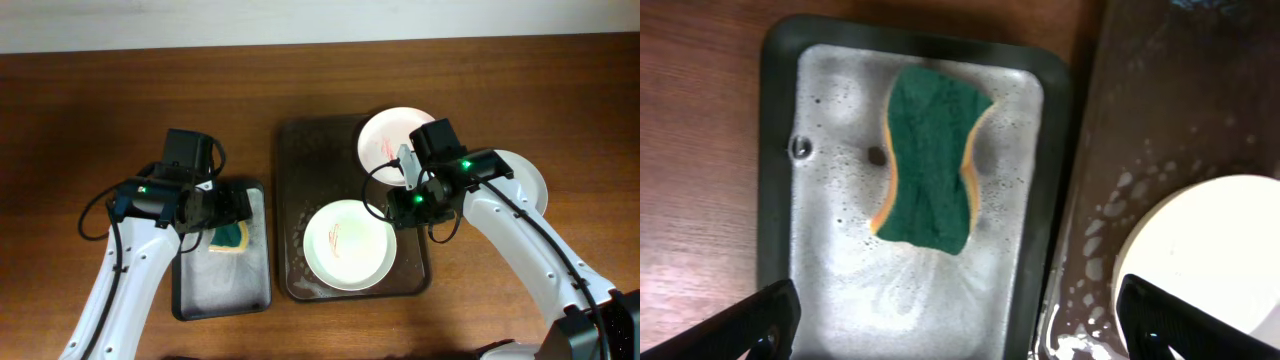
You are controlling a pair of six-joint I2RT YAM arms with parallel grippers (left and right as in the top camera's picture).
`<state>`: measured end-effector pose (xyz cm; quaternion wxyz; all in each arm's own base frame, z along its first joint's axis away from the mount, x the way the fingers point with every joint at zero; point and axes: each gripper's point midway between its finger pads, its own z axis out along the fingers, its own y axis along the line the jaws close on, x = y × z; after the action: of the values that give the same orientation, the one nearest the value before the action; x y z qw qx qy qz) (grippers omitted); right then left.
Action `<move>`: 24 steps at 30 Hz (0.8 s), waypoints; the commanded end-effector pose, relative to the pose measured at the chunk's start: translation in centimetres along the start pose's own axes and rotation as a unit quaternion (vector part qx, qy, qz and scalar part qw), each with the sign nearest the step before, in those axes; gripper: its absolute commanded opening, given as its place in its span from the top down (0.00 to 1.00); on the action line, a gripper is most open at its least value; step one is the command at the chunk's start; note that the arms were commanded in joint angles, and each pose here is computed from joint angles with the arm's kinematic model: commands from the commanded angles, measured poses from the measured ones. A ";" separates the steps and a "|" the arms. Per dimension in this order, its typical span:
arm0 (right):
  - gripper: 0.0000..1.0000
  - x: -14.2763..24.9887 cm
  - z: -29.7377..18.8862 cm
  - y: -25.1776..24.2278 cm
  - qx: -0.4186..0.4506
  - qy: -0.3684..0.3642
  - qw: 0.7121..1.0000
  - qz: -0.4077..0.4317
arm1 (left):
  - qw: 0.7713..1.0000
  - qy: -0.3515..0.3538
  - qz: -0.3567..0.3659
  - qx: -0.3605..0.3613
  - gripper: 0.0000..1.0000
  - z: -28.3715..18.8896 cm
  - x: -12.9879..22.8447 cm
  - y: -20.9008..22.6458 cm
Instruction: Clean dirty plates on tray and stack at the side
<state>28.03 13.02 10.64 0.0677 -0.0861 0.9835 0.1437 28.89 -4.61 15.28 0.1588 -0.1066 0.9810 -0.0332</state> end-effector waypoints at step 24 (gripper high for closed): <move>0.52 0.7 -0.5 0.4 -0.005 0.012 1.000 -0.006 | 0.985 0.094 0.036 -0.139 0.64 14.7 0.9 3.7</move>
<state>27.00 12.83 10.48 0.0460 -0.0843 0.9851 0.1425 30.95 -2.25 2.64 0.0528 -0.0932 0.9911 0.0791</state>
